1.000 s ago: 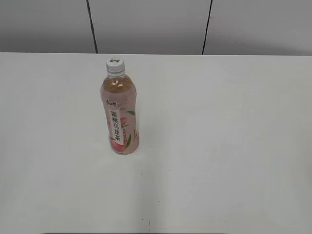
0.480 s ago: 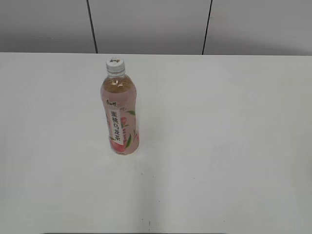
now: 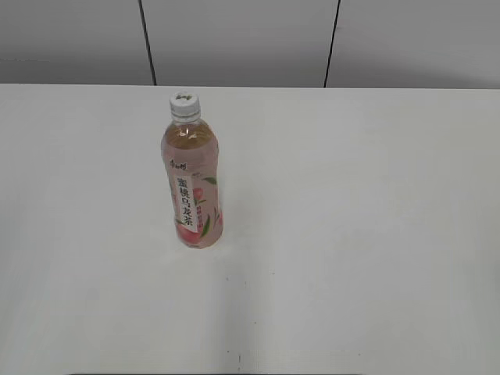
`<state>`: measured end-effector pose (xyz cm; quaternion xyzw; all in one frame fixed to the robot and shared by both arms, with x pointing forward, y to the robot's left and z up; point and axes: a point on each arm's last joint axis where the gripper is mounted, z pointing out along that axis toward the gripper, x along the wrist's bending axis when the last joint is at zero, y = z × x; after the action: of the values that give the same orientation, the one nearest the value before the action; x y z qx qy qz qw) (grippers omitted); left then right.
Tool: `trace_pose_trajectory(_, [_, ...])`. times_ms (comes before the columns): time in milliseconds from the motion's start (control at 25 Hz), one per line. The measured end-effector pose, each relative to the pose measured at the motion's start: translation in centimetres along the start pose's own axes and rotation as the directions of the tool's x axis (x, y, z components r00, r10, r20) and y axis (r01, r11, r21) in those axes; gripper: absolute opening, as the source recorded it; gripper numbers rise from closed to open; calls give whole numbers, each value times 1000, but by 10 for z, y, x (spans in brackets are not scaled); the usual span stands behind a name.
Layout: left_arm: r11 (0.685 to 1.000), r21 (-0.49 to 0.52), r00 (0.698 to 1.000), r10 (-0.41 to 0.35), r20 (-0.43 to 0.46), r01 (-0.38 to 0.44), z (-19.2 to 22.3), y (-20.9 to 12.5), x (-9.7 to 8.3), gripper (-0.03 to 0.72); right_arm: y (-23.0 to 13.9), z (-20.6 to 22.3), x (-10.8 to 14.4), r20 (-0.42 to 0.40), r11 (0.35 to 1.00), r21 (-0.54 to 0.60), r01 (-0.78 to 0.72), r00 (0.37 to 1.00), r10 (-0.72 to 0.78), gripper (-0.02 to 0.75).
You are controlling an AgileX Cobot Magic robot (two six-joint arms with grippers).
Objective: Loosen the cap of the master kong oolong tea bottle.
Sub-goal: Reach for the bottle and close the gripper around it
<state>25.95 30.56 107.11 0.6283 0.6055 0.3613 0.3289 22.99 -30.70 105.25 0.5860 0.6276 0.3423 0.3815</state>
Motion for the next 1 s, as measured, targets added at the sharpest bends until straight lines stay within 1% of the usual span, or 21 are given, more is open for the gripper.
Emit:
trace_pose_trajectory(200, [995,92,999,37,6,-38,15,6,-1,241,0,0,0,0,1000,0,0,1000,0,315])
trace_pose_trajectory(440, [975,213,998,57,28,-62,37,13,-2,241,0,0,0,0,1000,0,0,1000,0,315])
trace_pose_trajectory(560, [974,217,997,58,42,-66,44,21,-4,241,0,0,0,0,1000,0,0,1000,0,315])
trace_pose_trajectory(720, [983,175,997,48,55,-57,57,33,-6,241,0,0,0,0,1000,0,0,1000,0,315])
trace_pose_trajectory(760, [988,149,997,39,62,-48,60,37,-7,241,0,0,0,0,1000,0,0,1000,0,315])
trace_pose_trajectory(880, [998,53,997,17,76,-21,69,49,-9,241,0,0,0,0,1000,0,0,1000,0,315])
trace_pose_trajectory(1000, [997,-75,996,-6,86,12,75,63,-11,241,0,0,0,0,1000,0,0,1000,0,315])
